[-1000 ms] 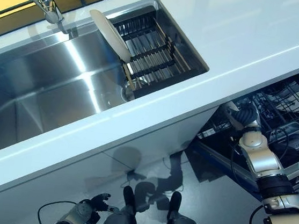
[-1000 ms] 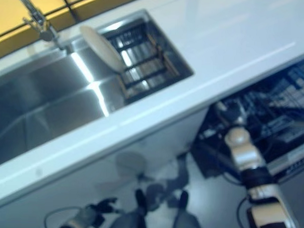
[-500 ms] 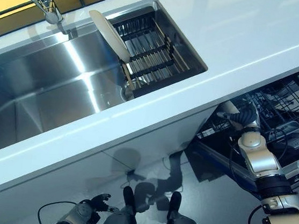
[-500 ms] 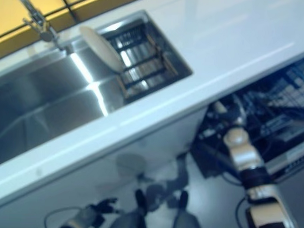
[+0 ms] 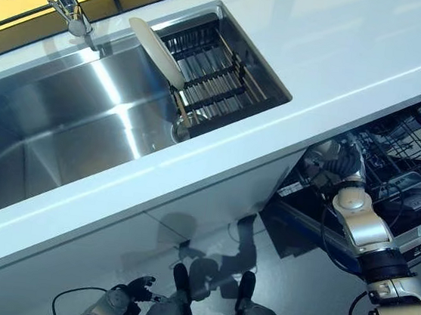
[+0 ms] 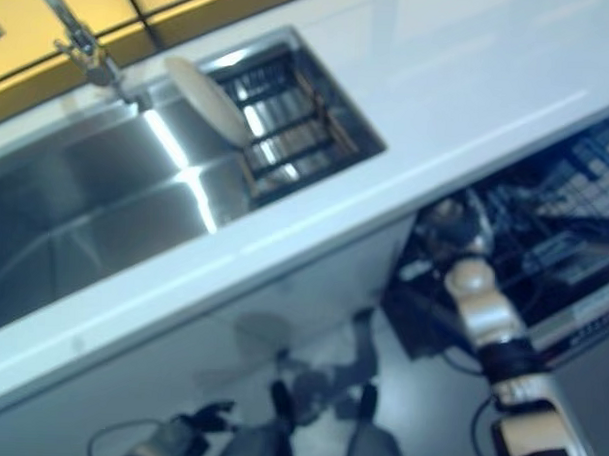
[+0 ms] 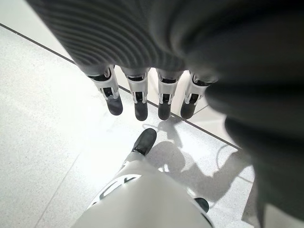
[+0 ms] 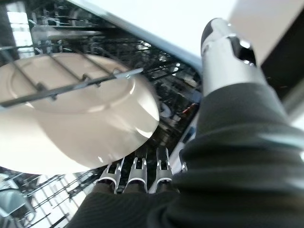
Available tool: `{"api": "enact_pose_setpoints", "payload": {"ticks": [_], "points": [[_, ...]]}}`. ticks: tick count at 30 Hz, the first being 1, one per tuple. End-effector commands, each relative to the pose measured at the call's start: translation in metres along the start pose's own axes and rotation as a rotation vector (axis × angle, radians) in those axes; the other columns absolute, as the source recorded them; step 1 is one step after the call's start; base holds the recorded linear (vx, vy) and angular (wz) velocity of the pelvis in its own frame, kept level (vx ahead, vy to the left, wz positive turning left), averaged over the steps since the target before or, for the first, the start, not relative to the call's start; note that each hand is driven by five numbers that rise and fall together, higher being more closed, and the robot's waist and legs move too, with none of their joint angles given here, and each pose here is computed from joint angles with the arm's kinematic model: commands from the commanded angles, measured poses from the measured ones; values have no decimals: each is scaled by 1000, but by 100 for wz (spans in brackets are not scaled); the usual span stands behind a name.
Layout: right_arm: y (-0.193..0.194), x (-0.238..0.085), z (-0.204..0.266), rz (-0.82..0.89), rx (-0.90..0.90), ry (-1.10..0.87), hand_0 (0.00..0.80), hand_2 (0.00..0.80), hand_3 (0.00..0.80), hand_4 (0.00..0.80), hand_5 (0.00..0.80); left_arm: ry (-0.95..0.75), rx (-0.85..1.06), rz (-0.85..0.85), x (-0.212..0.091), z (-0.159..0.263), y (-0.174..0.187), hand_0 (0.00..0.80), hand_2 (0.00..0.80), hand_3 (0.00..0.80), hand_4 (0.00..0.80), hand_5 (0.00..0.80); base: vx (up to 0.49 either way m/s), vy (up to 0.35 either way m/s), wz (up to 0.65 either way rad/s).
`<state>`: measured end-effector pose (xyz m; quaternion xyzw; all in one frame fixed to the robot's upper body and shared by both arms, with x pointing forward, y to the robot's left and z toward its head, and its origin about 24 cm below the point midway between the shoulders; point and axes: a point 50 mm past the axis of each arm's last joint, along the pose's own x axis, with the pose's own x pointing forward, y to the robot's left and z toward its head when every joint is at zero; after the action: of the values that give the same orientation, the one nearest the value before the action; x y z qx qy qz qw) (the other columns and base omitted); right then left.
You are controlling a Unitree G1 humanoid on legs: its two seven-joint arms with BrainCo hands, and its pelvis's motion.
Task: Take plates into dishwasher
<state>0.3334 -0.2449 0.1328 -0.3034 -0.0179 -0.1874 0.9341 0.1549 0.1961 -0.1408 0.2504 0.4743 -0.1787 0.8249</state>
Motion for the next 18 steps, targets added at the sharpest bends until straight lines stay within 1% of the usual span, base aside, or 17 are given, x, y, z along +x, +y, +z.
{"api": "enact_pose_setpoints", "payload": {"ticks": [1,2,4,11,15,18], "points": [[-1,-5,34,-90,195,-151,0,0,0,0,0,-5,-10,53,-1,-1,13,0,0,0,0,0,0,0,0],[-4,-11,34,-99,249,-166,0,0,0,0,0,-1,-22,55,-1,-3,11,0,0,0,0,0,0,0,0],[-8,-20,29,-108,283,-182,0,0,0,0,0,11,-33,55,-2,-8,8,0,0,0,0,0,16,9,0],[-25,-41,6,-102,302,-181,0,0,0,0,0,42,-65,55,-5,-23,0,0,0,0,0,0,38,19,-5],[-32,-46,4,-98,330,-201,0,0,0,0,0,52,-84,50,-6,-29,-6,0,0,0,0,0,46,22,-14],[-47,-53,7,-153,339,-261,0,0,0,0,0,68,-105,49,-7,-35,-10,0,0,0,0,0,46,30,-4]]}}
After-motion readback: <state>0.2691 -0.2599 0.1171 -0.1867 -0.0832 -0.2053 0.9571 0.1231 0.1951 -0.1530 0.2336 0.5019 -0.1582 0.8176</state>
